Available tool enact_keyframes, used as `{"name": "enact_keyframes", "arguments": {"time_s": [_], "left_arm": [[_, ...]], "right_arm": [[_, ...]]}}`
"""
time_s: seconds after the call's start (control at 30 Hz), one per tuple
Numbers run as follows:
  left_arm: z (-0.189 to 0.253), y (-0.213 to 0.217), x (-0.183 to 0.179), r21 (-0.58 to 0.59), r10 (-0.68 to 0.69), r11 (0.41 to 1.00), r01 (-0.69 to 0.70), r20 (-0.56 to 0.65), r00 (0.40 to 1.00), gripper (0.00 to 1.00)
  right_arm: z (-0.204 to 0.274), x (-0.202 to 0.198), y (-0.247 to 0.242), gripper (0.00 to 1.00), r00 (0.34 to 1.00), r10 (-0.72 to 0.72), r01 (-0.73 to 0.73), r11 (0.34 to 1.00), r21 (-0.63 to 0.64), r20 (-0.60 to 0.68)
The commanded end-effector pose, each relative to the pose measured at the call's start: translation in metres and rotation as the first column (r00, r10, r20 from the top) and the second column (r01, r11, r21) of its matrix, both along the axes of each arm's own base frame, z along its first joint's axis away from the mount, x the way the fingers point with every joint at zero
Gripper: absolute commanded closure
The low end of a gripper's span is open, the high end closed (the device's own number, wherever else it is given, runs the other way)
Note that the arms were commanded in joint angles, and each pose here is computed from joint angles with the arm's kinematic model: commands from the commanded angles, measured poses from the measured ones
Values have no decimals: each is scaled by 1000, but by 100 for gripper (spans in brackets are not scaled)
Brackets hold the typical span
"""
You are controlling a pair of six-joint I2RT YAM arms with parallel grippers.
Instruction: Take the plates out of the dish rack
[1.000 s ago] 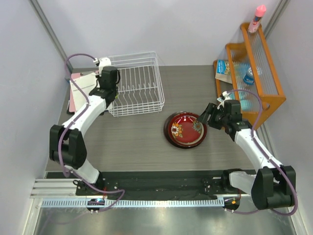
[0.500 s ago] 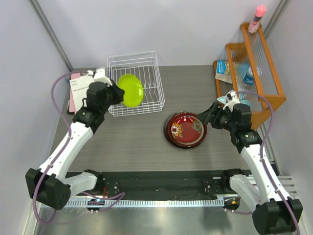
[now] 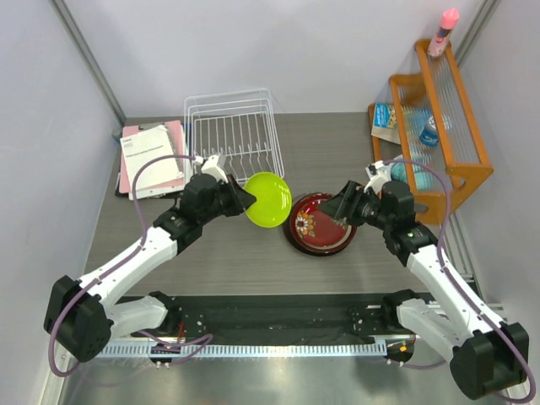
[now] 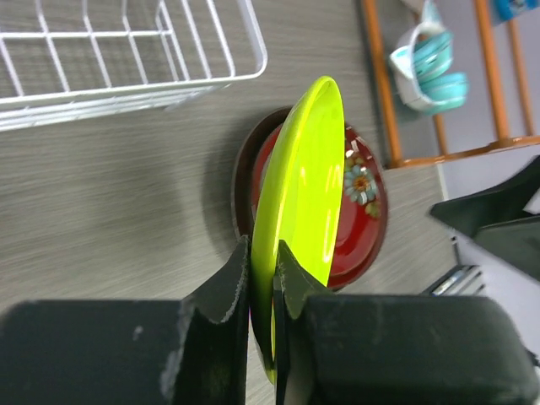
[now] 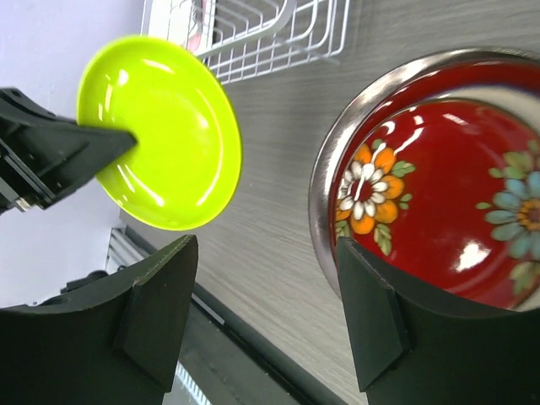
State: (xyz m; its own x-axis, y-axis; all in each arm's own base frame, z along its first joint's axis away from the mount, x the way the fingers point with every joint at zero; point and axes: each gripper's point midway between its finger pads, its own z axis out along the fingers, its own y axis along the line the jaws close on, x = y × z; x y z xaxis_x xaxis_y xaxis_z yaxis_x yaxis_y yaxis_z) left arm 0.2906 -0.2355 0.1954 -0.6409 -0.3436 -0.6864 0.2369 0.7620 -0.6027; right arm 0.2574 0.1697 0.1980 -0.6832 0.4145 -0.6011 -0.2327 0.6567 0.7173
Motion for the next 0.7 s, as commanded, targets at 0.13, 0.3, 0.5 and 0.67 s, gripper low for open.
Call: {"name": "enact_keyframes", "arguments": {"time_s": [0.13,0.3,0.5,0.67], "left_arm": [[51,-29,-1,-184,-54,980,76,119,991,100],[37,-39,-10,-182,-84,978,100,93,992,100],[30,-56,-23,-200,-126,970,141,85,988,100],[25,-71,-29,-204,-162,963,175,80,984,100]], "right_arm": [[10,8,36,27,994,90,-96,991,91,66],[7,9,49,27,988,145,-150,985,86,61],[6,14,61,27,978,195,-202,974,105,77],[-8,19,68,33,977,210,-213,971,112,44]]}}
